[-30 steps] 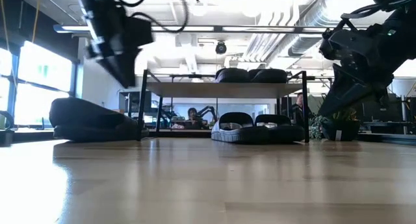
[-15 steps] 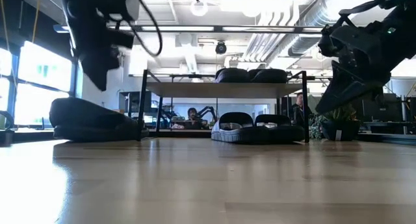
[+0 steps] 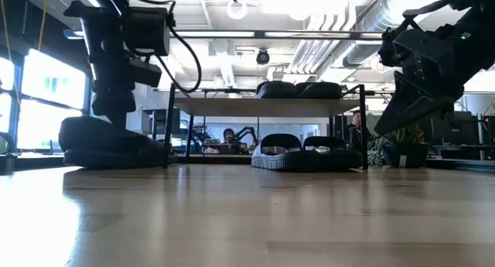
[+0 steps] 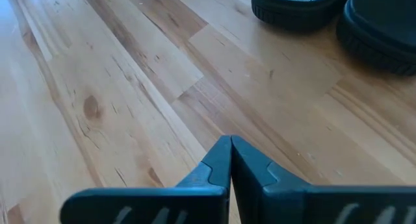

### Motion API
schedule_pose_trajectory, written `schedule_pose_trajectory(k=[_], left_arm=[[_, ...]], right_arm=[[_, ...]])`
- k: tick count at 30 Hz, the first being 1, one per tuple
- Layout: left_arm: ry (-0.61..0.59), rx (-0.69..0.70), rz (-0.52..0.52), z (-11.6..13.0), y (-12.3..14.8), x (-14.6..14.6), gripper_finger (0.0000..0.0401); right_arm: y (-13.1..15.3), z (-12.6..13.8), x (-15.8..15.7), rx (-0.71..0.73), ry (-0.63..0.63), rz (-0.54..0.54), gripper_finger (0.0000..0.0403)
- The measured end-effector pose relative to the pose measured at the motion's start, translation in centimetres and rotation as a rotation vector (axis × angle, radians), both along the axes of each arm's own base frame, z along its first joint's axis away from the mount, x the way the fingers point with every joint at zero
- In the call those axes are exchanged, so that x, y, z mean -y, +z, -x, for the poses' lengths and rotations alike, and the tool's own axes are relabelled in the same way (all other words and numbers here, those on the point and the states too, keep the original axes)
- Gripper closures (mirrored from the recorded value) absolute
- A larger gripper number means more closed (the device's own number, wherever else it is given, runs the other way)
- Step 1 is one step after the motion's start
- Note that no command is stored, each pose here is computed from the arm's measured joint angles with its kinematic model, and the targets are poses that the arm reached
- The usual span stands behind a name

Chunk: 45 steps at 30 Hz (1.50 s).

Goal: Pick and place slides into the shelf
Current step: Move the black slipper to the middle of the table

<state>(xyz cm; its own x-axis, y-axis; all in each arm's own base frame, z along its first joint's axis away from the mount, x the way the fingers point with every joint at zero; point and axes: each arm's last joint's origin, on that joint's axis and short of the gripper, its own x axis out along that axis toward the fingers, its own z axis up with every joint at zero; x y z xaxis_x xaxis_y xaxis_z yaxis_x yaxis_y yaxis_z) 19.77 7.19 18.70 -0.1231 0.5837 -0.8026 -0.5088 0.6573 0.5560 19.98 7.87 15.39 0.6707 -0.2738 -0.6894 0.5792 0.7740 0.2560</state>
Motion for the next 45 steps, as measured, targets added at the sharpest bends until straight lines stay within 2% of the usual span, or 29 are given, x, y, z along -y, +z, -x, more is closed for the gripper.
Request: schedule_pose_trajectory(k=[20, 25, 45], left_arm=[[-0.099, -0.063, -0.02, 1.3, -3.3, -0.9, 0.0263], [-0.071, -0.057, -0.035, 1.5, -3.4, -1.6, 0.0263], [-0.094, -0.086, -0.056, 2.4, -3.1, -5.7, 0.0263]], right_arm=[[0.1, -0.1, 0.0, 0.01, 0.0, -0.005, 0.0403], [0.2, -0.2, -0.1, 0.025, -0.001, -0.012, 0.0403], [0.3, -0.3, 0.0, 0.046, -0.021, 0.009, 0.0403]])
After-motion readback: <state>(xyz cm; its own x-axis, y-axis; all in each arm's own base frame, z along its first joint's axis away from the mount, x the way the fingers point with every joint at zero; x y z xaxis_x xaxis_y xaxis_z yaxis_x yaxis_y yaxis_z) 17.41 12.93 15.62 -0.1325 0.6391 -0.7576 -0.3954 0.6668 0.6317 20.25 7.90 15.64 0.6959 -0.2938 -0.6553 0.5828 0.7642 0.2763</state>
